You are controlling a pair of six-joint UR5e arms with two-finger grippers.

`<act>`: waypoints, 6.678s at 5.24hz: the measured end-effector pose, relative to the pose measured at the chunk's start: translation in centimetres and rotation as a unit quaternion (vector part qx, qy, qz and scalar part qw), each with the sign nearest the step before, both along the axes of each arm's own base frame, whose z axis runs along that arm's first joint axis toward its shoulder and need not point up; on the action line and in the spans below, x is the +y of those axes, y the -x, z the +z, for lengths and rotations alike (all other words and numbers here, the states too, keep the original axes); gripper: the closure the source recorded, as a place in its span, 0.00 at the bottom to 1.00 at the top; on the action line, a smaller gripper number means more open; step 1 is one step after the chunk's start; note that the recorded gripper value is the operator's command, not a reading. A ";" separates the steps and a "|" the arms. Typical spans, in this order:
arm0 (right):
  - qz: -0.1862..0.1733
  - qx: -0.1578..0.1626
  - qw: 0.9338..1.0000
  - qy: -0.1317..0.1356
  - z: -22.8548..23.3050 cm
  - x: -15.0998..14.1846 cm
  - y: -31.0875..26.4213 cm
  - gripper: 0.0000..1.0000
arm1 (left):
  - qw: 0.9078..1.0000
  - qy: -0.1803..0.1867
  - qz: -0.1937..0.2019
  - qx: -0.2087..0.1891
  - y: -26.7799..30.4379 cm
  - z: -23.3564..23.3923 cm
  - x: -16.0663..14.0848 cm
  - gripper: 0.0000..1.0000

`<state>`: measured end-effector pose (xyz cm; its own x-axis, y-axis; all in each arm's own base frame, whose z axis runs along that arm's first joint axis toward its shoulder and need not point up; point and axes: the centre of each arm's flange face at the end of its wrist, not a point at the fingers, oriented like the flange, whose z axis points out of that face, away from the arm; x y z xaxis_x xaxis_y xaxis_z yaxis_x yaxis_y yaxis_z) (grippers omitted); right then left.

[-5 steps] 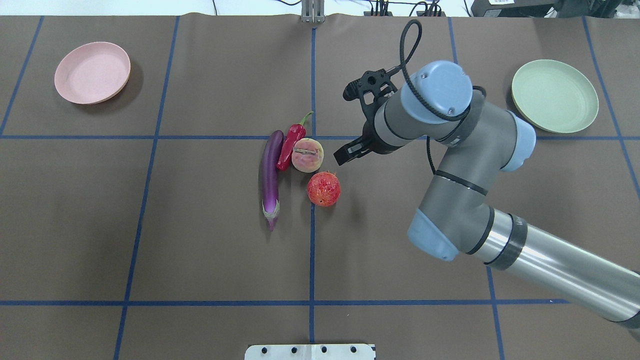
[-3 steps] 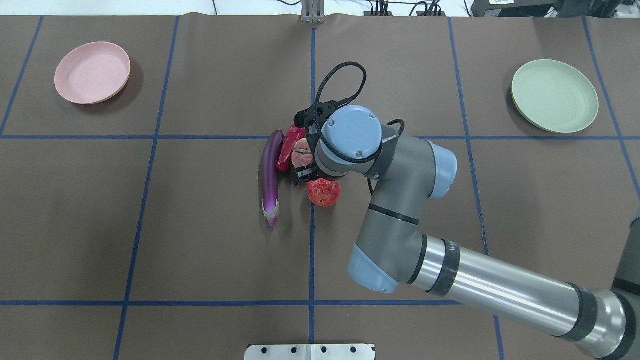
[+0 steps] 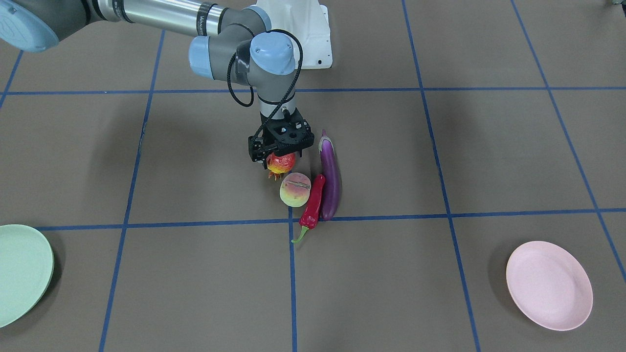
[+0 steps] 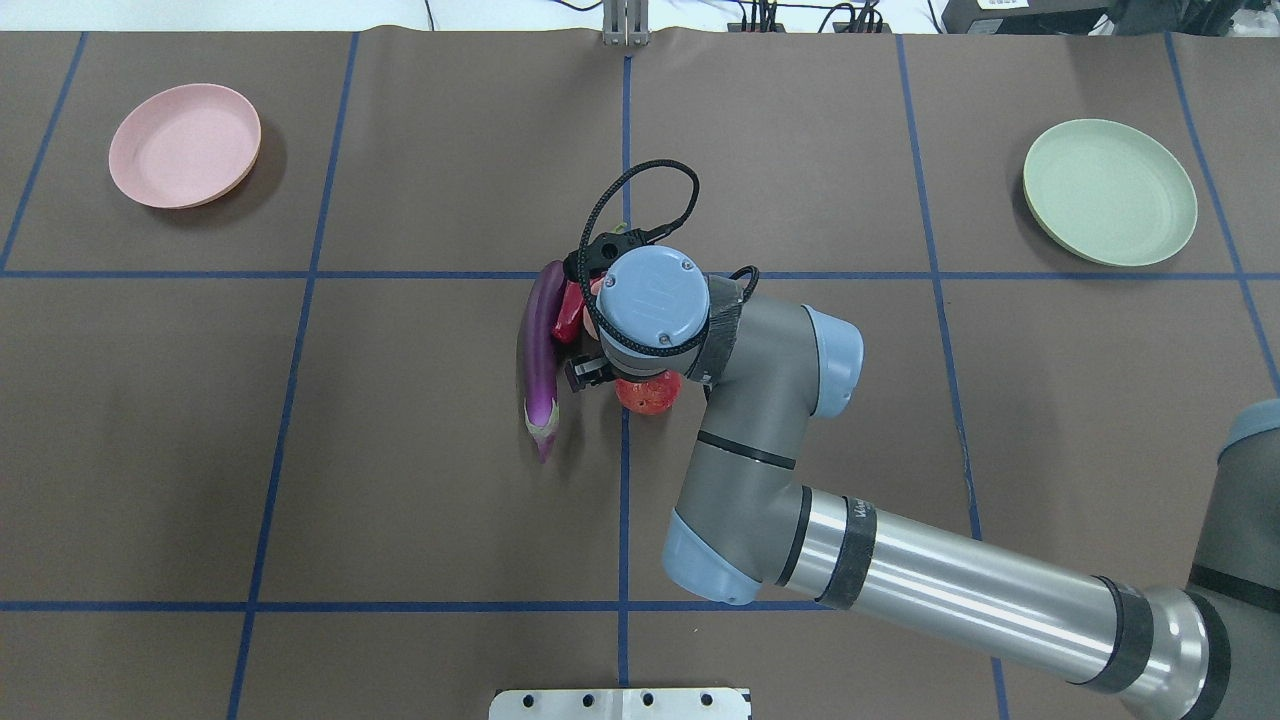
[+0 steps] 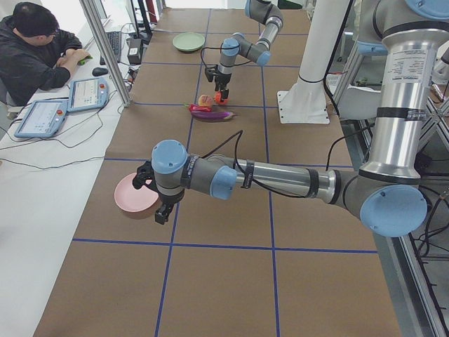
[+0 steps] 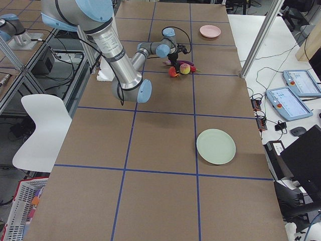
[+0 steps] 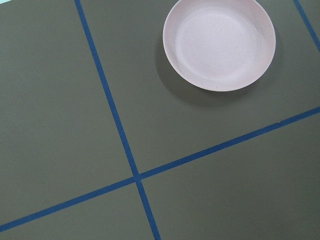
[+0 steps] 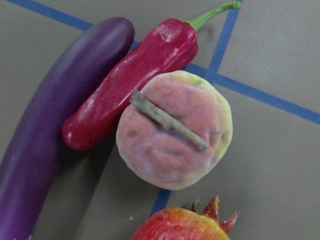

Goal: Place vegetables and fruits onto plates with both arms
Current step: 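Close the right gripper on the pomegranate and lift it, then carry the pomegranate to the green plate and release it, then move the right gripper back over the peach, then close the right gripper on the peach and lift it, then carry the peach to the green plate and release it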

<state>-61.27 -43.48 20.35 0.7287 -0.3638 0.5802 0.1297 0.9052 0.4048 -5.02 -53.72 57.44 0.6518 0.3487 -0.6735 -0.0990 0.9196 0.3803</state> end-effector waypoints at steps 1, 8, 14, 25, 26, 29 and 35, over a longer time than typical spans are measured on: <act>-0.003 0.011 1.000 0.000 0.8 0.0 -0.1 0.78 | 1.000 0.000 0.000 0.000 0.0 0.0 0.0 0.00; -0.039 -0.036 0.999 0.003 14.8 -17.4 -29.0 1.00 | 1.000 -0.005 0.001 0.001 -0.1 -0.3 -0.1 0.00; 0.037 -0.026 0.998 0.040 35.2 -24.0 -45.5 0.01 | 1.000 -0.015 0.001 0.001 -0.1 -0.5 -0.1 0.00; 0.166 -0.053 0.981 0.085 -3.8 -6.2 0.9 0.01 | 1.000 -0.008 0.002 0.001 -0.2 0.1 0.2 0.00; 0.167 -0.041 0.982 0.083 -3.9 -5.8 1.7 0.01 | 1.000 -0.008 0.002 0.001 -0.2 0.0 0.2 0.00; 0.166 -0.018 0.983 0.074 -3.8 -5.0 3.1 0.70 | 1.000 -0.010 0.003 0.002 -0.2 0.1 0.2 0.00; 0.110 -0.012 0.994 0.017 0.7 -16.9 -10.4 1.00 | 1.000 -0.012 0.003 0.001 -0.3 -0.1 0.1 0.00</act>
